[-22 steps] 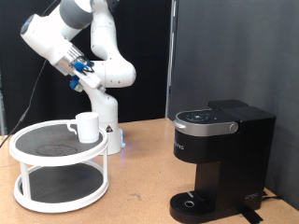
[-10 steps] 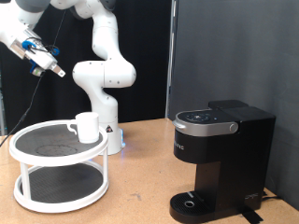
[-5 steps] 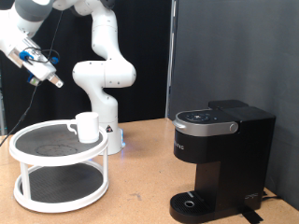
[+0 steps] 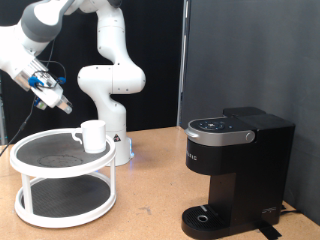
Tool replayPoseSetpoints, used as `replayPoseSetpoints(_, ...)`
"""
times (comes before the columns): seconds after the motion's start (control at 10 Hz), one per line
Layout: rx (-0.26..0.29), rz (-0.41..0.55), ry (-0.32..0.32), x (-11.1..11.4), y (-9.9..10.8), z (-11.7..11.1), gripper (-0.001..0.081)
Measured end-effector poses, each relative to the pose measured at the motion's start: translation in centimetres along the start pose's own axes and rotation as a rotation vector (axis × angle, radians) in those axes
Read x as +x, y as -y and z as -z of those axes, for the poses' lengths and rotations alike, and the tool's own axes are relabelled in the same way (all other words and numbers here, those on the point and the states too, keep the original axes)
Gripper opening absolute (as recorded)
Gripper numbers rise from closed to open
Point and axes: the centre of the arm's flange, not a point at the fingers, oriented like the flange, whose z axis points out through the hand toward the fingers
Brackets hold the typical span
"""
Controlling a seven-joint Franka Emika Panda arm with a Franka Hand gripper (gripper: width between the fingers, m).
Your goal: Make a cup of coffee with the keurig machine
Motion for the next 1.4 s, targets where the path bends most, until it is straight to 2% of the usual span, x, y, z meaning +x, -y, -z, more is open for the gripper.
replayPoseSetpoints(0.1, -0.007, -0.01, -0.012, 0.3, 0.4, -0.9, 0.0609)
replayPoseSetpoints(0.2, -0.008, -0.019, -0.022, 0.7, 0.7, -1.6, 0.0698)
replayPoseSetpoints(0.3, -0.007, -0.025, -0.029, 1.1, 0.9, -2.2, 0.0724)
replayPoseSetpoints(0.6, 0.003, -0.034, -0.042, 1.8, 1.4, -3.5, 0.0732)
replayPoseSetpoints(1.0, 0.064, -0.026, -0.016, 2.3, 2.3, -4.4, 0.0734)
replayPoseSetpoints(1.4, 0.061, -0.007, 0.002, 2.2, 2.7, -5.0, 0.0734)
